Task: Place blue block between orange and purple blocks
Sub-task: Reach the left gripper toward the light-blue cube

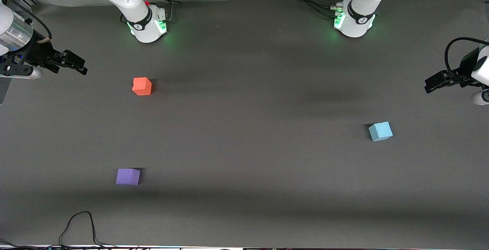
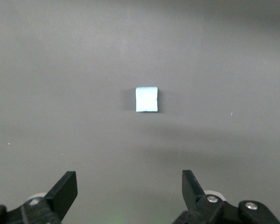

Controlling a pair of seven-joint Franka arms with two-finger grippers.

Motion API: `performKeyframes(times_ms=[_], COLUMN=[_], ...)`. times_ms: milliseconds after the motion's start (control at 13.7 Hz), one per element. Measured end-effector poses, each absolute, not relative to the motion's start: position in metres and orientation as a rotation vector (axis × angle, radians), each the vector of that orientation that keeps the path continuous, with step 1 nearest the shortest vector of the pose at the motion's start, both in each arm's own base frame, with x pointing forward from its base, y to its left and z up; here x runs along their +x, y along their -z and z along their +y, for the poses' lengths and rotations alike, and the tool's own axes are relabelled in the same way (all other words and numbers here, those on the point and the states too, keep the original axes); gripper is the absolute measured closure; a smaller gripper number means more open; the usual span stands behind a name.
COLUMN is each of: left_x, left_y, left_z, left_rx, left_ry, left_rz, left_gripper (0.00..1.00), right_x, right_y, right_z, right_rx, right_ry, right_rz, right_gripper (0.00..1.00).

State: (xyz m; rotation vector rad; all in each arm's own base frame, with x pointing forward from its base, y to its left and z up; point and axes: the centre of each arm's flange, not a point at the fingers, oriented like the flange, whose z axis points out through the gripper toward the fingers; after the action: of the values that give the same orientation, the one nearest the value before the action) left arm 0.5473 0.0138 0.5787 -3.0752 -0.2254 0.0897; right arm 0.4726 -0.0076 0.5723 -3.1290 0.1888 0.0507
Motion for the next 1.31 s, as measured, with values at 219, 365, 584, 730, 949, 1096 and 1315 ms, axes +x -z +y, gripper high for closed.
performKeyframes(times_ms=[219, 365, 584, 730, 949, 1096, 1315], left_x=[0.543, 0.541, 0.54, 0.541, 0.557, 0.574, 0.597], left_y=[-0.583, -0.587, -0.59, -0.589, -0.542, -0.49, -0.421], left_z=[0.014, 0.013, 0.012, 0.012, 0.016, 0.018, 0.023], left_rx=[-3.073, -3.072, -3.075, -3.077, -3.081, -3.089, -3.102], left_ry=[-0.142, -0.151, -0.156, -0.155, -0.183, -0.201, -0.224], left_rz=[-0.21, -0.199, -0.192, -0.187, -0.183, -0.179, -0.181], left_gripper=[0.0, 0.0, 0.0, 0.0, 0.0, 0.0, 0.0], right_x=[0.472, 0.472, 0.473, 0.473, 0.472, 0.472, 0.473], right_y=[-0.57, -0.568, -0.565, -0.557, -0.548, -0.545, -0.532], right_z=[-0.008, -0.007, -0.007, -0.005, -0.004, -0.004, -0.003], right_rx=[-3.129, -3.129, -3.13, -3.13, -3.131, -3.131, -3.131], right_ry=[-0.057, -0.065, -0.061, -0.067, -0.082, -0.085, -0.067], right_rz=[0.189, 0.188, 0.187, 0.181, 0.177, 0.177, 0.176], right_gripper=[0.0, 0.0, 0.0, 0.0, 0.0, 0.0, 0.0])
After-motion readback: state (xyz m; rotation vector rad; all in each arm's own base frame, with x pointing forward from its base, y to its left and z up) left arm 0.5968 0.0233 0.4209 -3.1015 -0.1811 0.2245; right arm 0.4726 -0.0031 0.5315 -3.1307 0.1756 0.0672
